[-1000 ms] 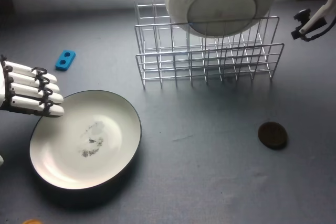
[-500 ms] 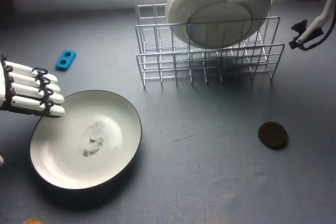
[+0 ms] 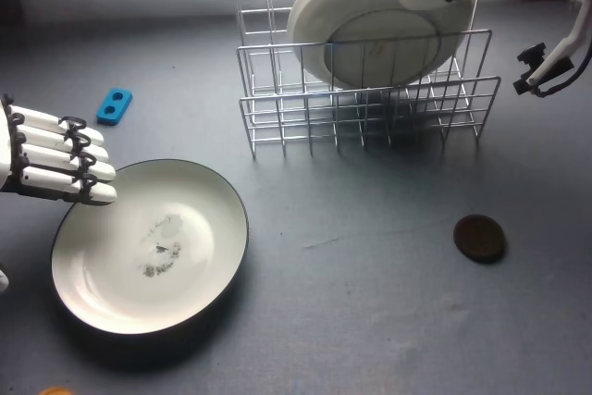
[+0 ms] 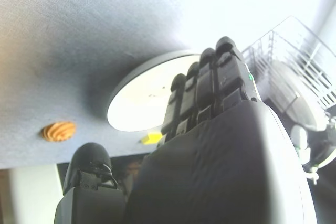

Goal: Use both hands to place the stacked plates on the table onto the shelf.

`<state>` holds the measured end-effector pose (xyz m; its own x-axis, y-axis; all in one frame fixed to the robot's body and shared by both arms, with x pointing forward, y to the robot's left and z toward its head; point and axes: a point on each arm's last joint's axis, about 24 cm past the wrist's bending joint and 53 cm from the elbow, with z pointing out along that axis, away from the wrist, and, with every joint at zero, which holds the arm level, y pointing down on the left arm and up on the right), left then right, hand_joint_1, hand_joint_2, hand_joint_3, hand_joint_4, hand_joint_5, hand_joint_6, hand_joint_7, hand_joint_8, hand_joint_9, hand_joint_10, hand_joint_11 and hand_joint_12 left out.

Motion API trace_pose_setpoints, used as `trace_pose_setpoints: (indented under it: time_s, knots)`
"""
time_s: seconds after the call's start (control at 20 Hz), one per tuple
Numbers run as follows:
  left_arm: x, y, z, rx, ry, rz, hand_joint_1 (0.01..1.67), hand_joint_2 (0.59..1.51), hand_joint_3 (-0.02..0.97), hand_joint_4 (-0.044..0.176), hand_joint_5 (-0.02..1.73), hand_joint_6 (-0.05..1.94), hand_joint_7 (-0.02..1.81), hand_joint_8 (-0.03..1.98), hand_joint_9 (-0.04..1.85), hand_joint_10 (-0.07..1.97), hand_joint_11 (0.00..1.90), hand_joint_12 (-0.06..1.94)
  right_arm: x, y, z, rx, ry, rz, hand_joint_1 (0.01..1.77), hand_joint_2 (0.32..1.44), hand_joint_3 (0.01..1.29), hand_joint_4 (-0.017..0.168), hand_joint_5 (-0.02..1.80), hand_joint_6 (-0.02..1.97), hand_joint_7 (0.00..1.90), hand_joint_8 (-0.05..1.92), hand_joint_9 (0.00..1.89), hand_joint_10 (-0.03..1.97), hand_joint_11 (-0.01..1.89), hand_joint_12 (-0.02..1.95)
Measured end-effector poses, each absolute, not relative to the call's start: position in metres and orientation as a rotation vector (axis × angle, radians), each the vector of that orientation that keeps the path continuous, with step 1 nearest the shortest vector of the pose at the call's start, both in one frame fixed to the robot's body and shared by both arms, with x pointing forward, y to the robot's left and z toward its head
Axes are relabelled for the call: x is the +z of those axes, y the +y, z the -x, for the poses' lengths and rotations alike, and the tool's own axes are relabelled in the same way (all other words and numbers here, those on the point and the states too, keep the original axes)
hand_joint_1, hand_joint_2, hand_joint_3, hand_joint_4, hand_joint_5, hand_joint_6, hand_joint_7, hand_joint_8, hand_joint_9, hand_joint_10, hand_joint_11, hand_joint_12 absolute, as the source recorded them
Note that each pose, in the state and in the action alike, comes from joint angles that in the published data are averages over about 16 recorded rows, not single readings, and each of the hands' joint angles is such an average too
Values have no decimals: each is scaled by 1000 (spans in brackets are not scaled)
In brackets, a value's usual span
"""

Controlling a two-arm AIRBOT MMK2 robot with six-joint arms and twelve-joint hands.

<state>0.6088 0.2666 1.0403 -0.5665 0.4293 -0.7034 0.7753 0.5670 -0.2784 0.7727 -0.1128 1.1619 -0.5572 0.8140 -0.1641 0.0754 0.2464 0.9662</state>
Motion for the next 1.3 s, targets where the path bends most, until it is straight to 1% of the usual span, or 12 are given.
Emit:
trace_pose_setpoints:
  time_s: [0.25, 0.55, 0.7, 0.85, 1.0, 1.15, 1.3]
  knots:
    - [1040, 267, -608, -781, 2224, -962, 16, 1122, 16, 2, 21, 11, 15, -7, 18, 7, 15, 9, 1168, -113, -774, 1380, 1817, -808, 1242, 1050, 12, -5, 859, 630, 1008, 410, 984, 322, 723, 1238]
    - [1037, 268, -606, -779, 2232, -968, 16, 1122, 16, 3, 21, 12, 14, -7, 19, 7, 15, 8, 1184, -115, -776, 1397, 1781, -770, 1231, 1021, 12, -4, 873, 298, 1011, 76, 969, 214, 640, 1199]
    - [1035, 269, -605, -776, 2239, -970, 15, 1122, 15, 3, 21, 11, 11, -7, 19, 7, 15, 8, 1194, -116, -777, 1403, 1757, -733, 1233, 1004, 13, -3, 876, 152, 1006, 41, 954, 181, 600, 1179]
    - [1031, 270, -603, -773, 2248, -971, 15, 1122, 16, 3, 21, 12, 7, -9, 19, 7, 15, 9, 1207, -117, -777, 1402, 1731, -679, 1225, 1001, 13, -3, 886, 129, 996, 30, 947, 160, 577, 1175]
    - [1027, 272, -602, -766, 2259, -969, 16, 1122, 16, 3, 21, 12, 3, -11, 19, 8, 15, 9, 1224, -116, -775, 1392, 1699, -590, 1175, 1019, 13, -3, 872, 116, 972, 27, 934, 143, 550, 1178]
    - [1022, 273, -601, -758, 2272, -962, 16, 1123, 16, 2, 21, 12, -1, -12, 18, 8, 15, 9, 1240, -111, -769, 1366, 1671, -471, 1050, 1053, 13, -3, 823, 94, 914, 26, 888, 115, 496, 1172]
    - [1015, 275, -601, -749, 2291, -946, 16, 1124, 16, 2, 21, 11, -5, -15, 18, 9, 15, 9, 1256, -100, -758, 1336, 1643, -336, 839, 1092, 13, -3, 731, 74, 818, 26, 806, 87, 403, 1151]
